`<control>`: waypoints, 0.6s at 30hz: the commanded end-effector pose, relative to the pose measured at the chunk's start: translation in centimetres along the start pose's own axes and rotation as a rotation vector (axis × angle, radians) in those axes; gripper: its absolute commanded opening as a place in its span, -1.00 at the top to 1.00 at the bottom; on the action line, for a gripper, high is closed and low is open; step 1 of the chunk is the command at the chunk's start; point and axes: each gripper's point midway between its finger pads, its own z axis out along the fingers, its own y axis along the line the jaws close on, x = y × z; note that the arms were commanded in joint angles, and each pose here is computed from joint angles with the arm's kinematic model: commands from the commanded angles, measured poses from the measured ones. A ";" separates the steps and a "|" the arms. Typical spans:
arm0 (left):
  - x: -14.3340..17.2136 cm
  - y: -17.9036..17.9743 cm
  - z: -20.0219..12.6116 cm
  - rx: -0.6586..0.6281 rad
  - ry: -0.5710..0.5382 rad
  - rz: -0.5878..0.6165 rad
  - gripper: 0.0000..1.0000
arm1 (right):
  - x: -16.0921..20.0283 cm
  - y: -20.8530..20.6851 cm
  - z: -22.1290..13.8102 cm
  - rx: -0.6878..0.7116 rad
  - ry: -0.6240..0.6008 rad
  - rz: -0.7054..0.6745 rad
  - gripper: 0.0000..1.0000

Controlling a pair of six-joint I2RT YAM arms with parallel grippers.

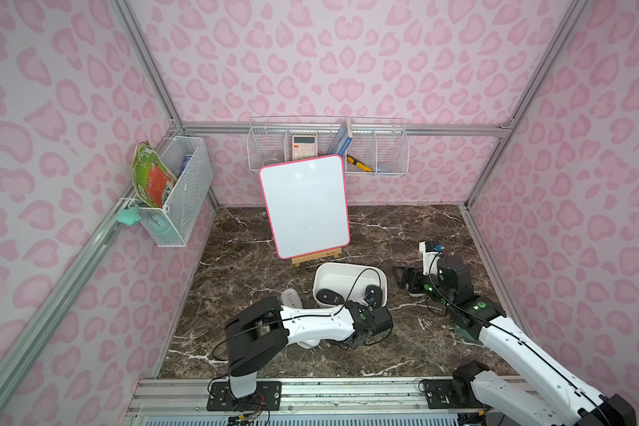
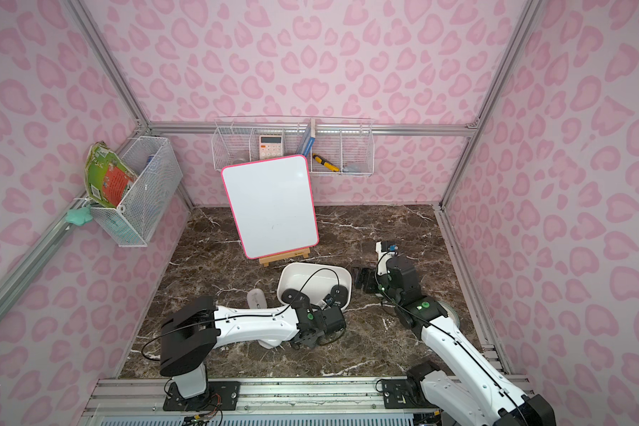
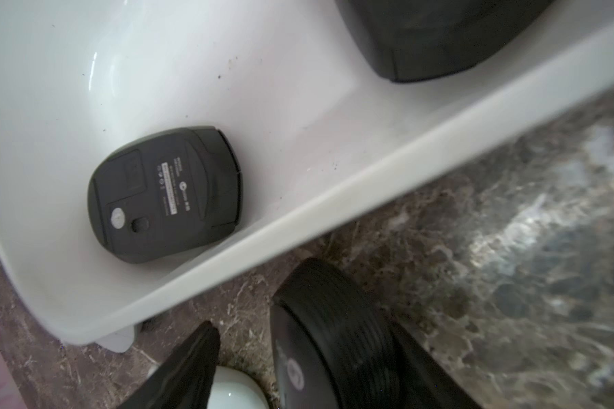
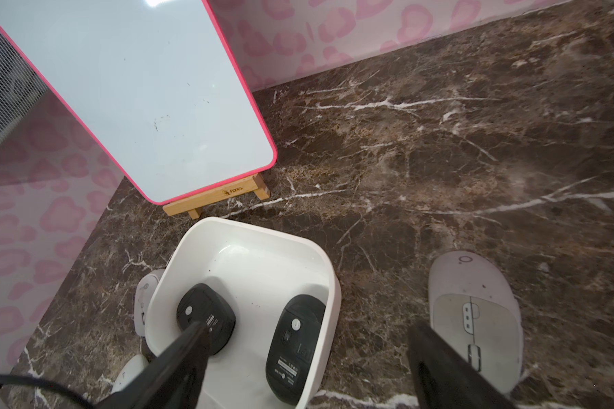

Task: Take out the mouse from the storage box
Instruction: Place the mouse at the center of the board, then pick up the mouse from the storage box.

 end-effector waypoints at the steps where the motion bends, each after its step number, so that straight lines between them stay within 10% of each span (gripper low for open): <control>1: -0.8 0.8 -1.5 0.009 -0.050 -0.069 -0.66 | 1.0 0.1 1.0 0.051 0.029 -0.012 -0.79; 18: 1.6 13.3 -7.0 0.106 -0.353 -0.569 -0.93 | 8.6 5.8 7.2 0.198 0.329 -0.108 -0.67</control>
